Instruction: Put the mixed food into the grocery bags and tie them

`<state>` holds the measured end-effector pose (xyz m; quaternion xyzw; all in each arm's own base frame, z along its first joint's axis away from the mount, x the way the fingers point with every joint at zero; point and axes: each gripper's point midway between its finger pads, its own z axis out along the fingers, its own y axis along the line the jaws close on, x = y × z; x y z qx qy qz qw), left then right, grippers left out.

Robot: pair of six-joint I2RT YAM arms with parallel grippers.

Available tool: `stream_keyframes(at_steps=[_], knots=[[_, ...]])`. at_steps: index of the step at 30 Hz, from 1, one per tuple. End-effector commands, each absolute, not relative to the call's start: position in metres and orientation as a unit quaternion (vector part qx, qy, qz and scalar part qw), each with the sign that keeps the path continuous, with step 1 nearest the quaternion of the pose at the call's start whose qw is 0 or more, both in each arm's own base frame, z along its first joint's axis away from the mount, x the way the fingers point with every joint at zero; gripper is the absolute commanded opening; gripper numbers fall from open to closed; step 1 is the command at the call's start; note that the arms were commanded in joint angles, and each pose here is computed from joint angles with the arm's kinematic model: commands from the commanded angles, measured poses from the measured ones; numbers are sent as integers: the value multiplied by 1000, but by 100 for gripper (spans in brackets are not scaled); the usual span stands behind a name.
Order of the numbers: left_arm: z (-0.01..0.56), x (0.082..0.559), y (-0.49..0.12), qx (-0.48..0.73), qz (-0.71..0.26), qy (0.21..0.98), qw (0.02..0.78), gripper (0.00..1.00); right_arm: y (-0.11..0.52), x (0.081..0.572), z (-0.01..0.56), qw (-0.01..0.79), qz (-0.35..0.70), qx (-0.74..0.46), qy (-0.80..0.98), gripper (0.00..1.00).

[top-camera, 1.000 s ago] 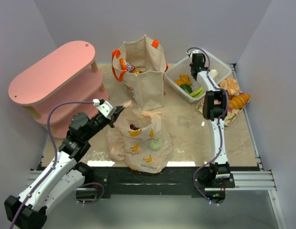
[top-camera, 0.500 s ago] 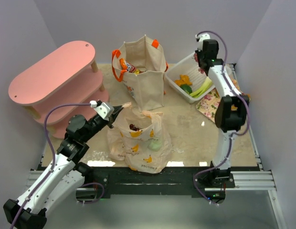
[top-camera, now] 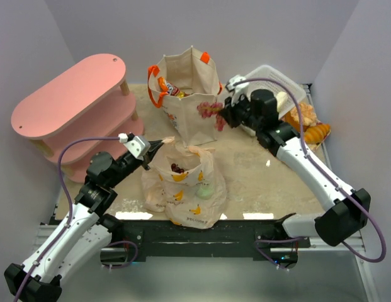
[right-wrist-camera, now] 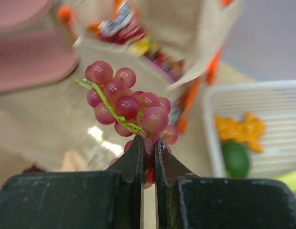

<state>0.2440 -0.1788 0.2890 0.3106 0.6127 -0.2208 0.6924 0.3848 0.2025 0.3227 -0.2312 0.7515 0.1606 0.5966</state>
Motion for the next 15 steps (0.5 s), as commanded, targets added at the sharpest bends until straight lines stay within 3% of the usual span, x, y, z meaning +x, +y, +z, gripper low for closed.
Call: stream_keyframes(at_steps=[1, 15], knots=[[309, 239, -183, 316, -233, 584, 710, 0, 236, 336, 300, 546, 228, -298, 749, 0], [306, 242, -182, 313, -228, 590, 709, 0, 313, 244, 249, 402, 267, -454, 748, 0]])
